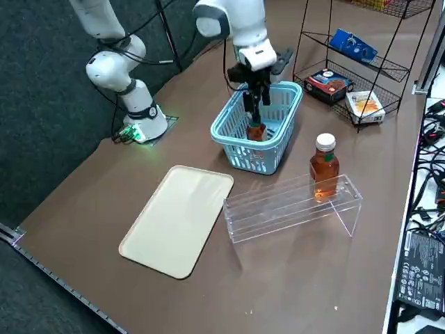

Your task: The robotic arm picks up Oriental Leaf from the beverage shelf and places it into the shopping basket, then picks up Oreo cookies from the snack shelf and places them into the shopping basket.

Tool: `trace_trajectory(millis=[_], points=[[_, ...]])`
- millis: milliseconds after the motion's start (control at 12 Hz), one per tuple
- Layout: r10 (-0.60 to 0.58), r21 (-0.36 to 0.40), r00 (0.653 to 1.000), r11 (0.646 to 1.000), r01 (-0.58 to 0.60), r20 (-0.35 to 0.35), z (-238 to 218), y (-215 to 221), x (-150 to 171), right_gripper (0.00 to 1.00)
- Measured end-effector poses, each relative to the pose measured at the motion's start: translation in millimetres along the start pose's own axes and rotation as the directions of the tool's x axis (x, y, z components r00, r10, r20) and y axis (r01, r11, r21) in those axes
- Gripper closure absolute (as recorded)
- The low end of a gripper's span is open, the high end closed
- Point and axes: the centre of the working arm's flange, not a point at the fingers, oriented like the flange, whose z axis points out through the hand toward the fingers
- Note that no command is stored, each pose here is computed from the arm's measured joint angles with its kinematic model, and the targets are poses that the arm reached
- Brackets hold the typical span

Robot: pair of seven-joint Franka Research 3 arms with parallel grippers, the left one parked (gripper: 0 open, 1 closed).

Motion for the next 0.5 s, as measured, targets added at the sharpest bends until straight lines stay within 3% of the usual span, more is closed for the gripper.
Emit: trace_trajectory(millis=[500], points=[[-0.009, 0.003, 1.000, 1.000, 0.009, 0.018, -117, -4, 11, 0.00]])
